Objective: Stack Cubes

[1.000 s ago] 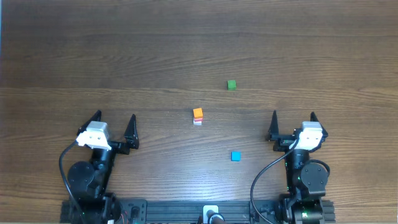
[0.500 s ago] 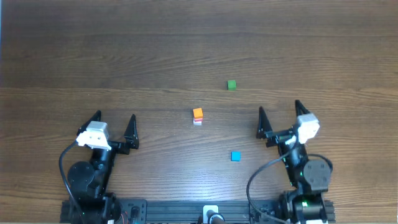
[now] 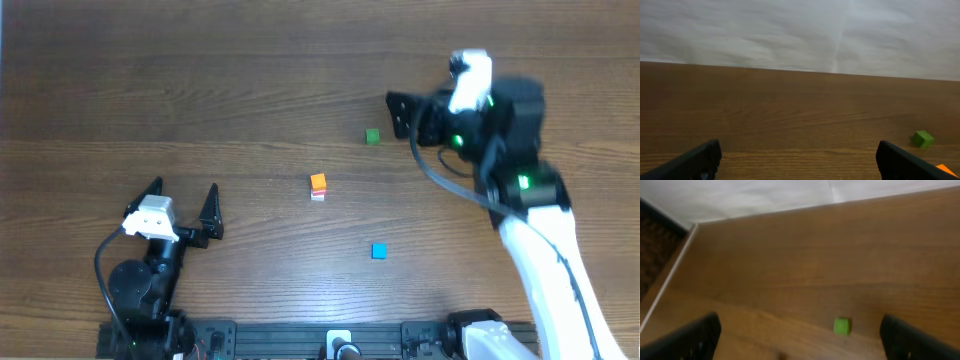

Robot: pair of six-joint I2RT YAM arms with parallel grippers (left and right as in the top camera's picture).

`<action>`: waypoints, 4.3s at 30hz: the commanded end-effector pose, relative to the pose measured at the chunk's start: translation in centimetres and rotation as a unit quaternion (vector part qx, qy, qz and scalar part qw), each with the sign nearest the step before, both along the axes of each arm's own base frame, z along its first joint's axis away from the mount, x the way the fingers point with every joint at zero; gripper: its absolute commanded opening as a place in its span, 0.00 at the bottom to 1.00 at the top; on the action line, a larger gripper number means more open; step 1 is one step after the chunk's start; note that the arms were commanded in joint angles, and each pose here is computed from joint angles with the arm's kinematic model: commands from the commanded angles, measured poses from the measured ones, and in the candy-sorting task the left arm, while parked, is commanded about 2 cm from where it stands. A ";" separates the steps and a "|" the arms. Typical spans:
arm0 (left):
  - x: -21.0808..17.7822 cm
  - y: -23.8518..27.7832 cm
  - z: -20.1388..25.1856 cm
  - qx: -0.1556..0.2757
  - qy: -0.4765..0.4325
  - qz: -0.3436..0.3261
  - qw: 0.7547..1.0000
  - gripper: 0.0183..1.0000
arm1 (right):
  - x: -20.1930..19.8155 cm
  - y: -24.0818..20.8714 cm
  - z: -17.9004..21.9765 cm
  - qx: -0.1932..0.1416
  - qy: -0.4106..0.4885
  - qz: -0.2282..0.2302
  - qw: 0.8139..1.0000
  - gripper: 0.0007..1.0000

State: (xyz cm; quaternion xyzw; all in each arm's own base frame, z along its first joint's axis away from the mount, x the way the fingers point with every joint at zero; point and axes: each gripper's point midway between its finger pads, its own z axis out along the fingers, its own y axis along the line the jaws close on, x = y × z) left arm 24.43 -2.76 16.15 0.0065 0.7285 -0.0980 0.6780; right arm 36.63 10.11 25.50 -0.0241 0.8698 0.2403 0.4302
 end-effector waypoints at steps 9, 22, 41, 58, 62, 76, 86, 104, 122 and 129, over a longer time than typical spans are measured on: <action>0.0 -0.1 -0.1 0.007 -0.002 -0.004 1.000 1.00 | 4.7 4.2 -8.3 -0.153 0.197 0.004 0.968 0.99; 0.0 -0.1 -0.1 0.007 -0.002 -0.004 1.000 1.00 | 4.4 3.6 -20.3 -0.244 0.322 -0.025 0.914 0.98; 0.0 -0.1 -0.1 0.007 -0.002 -0.004 1.000 1.00 | 5.1 3.5 -24.6 -0.270 0.333 -0.024 0.903 0.77; 0.0 -0.1 -0.1 0.007 -0.002 -0.004 1.000 1.00 | 4.8 4.6 -24.6 -0.272 0.330 -0.016 0.904 0.41; 0.0 -0.1 -0.1 0.007 -0.002 -0.004 1.000 1.00 | 4.9 4.5 -24.6 -0.275 0.329 -0.017 0.903 0.39; 0.0 -0.1 -0.1 0.007 -0.002 -0.004 1.000 1.00 | 4.7 4.1 -25.3 -0.283 0.336 -0.024 0.898 0.29; 0.0 -0.1 -0.1 0.007 -0.002 -0.004 1.000 1.00 | 4.7 4.1 -25.3 -0.280 0.336 -0.029 0.899 0.12; 0.0 -0.1 -0.1 0.007 -0.002 -0.004 1.000 1.00 | -1.6 10.2 -8.2 -0.196 0.242 0.012 0.950 0.01; 0.0 -0.1 -0.1 0.007 -0.002 -0.004 1.000 1.00 | -5.9 15.3 -11.4 -0.226 0.282 0.024 0.932 0.01; 0.0 -0.1 -0.1 0.007 -0.002 -0.004 1.000 1.00 | -7.0 15.9 -14.2 -0.237 0.325 0.015 0.915 0.01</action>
